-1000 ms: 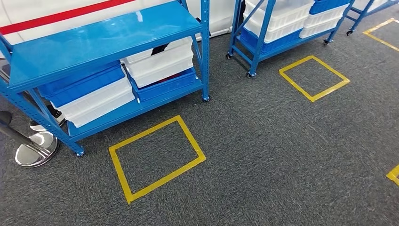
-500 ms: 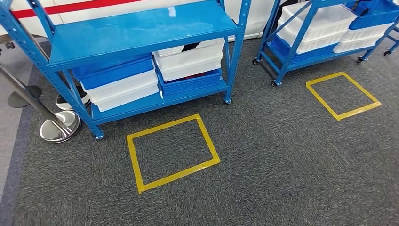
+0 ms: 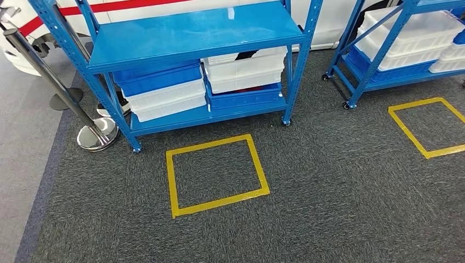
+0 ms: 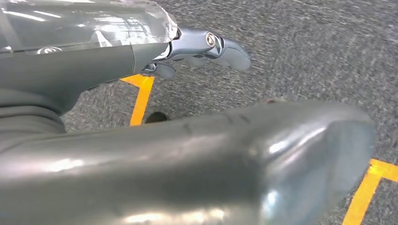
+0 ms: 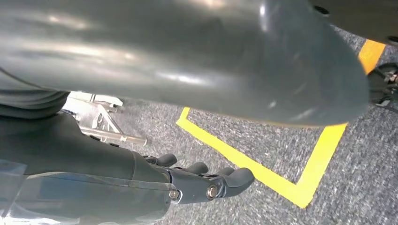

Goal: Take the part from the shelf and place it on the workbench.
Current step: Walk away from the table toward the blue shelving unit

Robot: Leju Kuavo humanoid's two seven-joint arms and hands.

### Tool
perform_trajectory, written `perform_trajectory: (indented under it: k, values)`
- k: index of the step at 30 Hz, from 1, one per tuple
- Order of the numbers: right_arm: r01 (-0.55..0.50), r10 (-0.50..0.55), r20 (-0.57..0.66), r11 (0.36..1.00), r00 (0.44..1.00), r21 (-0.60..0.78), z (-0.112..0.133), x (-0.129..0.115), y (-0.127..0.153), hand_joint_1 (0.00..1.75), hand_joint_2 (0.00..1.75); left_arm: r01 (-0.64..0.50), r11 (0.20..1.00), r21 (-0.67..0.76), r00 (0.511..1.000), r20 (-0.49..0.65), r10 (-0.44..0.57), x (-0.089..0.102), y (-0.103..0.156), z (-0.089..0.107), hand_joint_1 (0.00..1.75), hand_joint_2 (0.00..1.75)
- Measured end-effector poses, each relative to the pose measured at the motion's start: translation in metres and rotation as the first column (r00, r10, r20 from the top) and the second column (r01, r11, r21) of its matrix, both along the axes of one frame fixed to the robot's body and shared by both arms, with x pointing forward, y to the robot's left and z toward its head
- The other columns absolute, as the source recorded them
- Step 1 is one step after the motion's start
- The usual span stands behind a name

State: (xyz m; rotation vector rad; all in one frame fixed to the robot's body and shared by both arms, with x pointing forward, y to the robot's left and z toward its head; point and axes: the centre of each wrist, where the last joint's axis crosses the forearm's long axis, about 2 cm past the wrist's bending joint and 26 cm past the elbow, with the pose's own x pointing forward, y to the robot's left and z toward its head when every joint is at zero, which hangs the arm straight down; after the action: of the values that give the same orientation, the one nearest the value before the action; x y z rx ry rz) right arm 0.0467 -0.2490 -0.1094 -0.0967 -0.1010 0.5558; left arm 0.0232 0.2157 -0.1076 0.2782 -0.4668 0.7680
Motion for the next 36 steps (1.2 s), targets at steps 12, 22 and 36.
perform_trajectory:
  k: [12, 22, 36]
  values:
    - [0.009, -0.009, 0.004, 1.0, 1.0, 0.001, 0.0006, 0.0032, 0.0019, 0.0, 0.0, -0.004, 1.0, 0.0, 1.0, -0.007, 0.004, -0.0036, 0.0026, -0.0007, 0.0, 0.0]
    - [-0.009, 0.009, -0.015, 1.0, 1.0, 0.006, 0.0001, 0.001, 0.0004, 0.0, 0.0, -0.021, 1.0, 0.004, 1.0, -0.022, 0.021, -0.0034, 0.0009, -0.0003, 0.0, 0.0]
    - [0.01, -0.01, -0.002, 1.0, 1.0, 0.007, 0.0003, 0.001, 0.0019, 0.0, 0.0, -0.007, 1.0, -0.006, 1.0, -0.024, 0.007, -0.0054, 0.0005, -0.0004, 0.0, 0.0]
